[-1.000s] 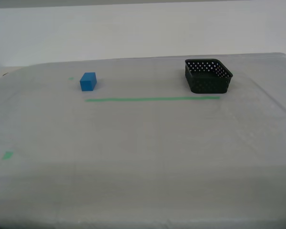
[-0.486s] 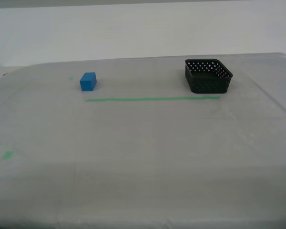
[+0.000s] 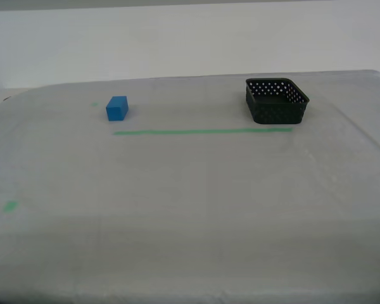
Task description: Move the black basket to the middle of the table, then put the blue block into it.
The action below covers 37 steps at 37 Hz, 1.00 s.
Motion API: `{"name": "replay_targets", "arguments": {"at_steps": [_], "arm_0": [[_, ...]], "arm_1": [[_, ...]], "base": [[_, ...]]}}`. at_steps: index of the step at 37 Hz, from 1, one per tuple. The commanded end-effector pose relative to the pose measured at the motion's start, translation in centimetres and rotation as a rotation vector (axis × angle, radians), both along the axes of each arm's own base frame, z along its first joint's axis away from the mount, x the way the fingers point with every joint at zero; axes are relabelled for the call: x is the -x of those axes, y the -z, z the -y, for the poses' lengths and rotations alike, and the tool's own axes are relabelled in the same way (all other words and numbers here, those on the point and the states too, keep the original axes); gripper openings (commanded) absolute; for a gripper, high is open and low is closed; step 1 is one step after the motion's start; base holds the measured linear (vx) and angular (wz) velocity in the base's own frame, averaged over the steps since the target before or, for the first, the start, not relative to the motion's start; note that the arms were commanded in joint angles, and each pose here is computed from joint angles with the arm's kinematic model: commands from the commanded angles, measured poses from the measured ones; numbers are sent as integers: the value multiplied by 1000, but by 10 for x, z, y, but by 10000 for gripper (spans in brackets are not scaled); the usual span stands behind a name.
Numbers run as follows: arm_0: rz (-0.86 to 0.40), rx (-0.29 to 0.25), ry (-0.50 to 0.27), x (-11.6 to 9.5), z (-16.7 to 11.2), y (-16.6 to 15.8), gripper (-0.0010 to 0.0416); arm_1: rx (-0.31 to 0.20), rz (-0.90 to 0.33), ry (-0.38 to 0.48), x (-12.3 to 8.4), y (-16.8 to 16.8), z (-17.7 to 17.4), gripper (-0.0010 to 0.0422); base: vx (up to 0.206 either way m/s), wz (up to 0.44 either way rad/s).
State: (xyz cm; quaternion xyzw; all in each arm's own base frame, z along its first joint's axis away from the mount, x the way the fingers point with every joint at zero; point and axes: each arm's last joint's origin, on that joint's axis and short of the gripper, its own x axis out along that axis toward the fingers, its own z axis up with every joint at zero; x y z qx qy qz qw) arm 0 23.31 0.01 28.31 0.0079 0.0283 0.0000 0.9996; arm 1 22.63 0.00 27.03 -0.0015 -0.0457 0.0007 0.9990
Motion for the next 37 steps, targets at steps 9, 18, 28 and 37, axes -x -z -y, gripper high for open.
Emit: {"name": "replay_targets", "arguments": {"at_steps": [9,18,28,37], "arm_0": [[-145,-2,-1,-2,0,-28,0],[-218,-10,-3,-3,0,-58,0],[-323,-25,-27,-8,-1,-81,0],[-457,-28,-29,-25,-1,-83,0]], "arm_1": [[-3,4,-1,0,-1,0,0],[-3,4,-1,0,-1,0,0],[-3,5,-1,0,-1,0,0],[-3,4,-1,0,-1,0,0]], "base": [[0,0],[0,0],[0,0],[0,0]]}}
